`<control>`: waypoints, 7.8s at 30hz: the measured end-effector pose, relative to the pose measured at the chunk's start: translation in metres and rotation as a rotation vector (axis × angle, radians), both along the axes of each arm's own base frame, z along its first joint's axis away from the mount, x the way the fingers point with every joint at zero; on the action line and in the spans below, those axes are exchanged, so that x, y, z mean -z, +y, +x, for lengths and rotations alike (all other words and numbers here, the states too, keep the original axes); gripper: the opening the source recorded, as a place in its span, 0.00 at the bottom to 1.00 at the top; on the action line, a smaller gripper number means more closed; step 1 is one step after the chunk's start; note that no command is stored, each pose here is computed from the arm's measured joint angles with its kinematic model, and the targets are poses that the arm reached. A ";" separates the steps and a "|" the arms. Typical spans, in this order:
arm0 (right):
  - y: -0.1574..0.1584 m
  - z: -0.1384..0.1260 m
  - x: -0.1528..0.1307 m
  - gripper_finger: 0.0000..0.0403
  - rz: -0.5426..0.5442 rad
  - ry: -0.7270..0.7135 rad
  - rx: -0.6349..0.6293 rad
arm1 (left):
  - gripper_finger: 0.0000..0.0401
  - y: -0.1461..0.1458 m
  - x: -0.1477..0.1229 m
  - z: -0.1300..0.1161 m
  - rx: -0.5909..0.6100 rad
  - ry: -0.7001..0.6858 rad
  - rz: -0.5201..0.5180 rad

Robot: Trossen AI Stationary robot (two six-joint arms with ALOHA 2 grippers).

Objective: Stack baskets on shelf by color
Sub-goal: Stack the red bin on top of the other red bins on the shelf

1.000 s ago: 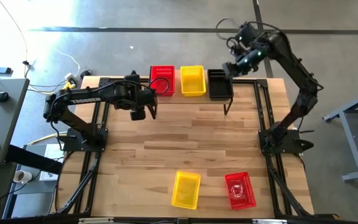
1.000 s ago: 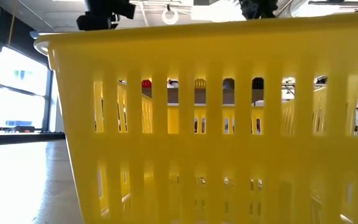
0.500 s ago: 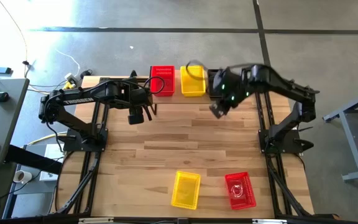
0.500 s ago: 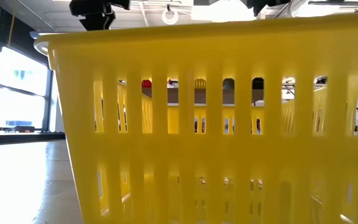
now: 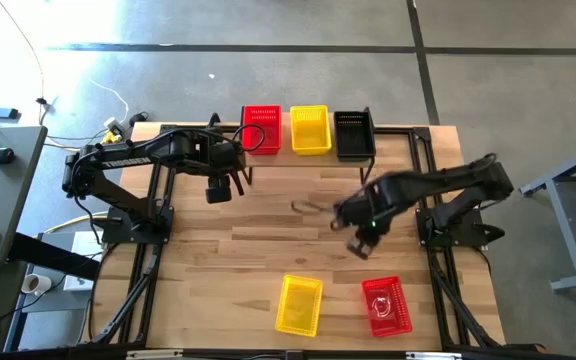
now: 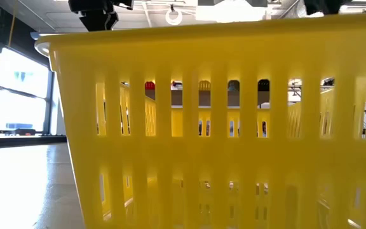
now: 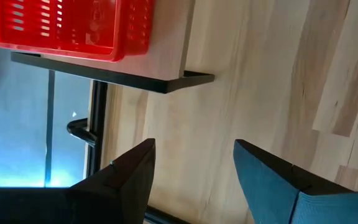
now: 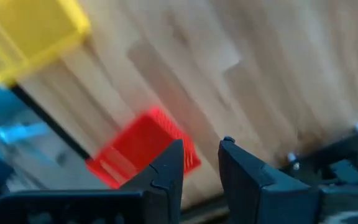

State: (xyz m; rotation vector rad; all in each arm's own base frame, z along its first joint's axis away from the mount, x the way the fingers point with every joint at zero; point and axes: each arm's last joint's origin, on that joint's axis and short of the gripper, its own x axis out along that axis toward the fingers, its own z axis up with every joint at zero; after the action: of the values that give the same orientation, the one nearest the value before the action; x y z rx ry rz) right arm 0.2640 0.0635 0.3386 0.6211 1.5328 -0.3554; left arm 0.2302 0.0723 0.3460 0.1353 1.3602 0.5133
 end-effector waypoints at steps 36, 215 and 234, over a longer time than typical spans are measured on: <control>0.095 -0.047 0.130 0.22 -0.041 -0.018 -0.700 | 0.52 -0.005 0.002 0.001 -0.159 -0.104 -0.188; -0.121 -0.005 -0.053 0.36 -0.568 -0.761 0.400 | 0.00 0.092 -0.052 0.003 0.269 -0.350 0.059; -0.156 -0.014 -0.053 0.36 -0.607 -0.715 0.341 | 0.00 0.094 -0.024 0.026 0.148 -0.269 -0.051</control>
State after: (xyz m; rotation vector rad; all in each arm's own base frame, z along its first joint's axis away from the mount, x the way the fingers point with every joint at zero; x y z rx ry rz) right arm 0.2496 -0.0921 0.3914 0.4458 0.5805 -0.7317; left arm 0.2565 0.1658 0.3700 0.1194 1.0904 0.3575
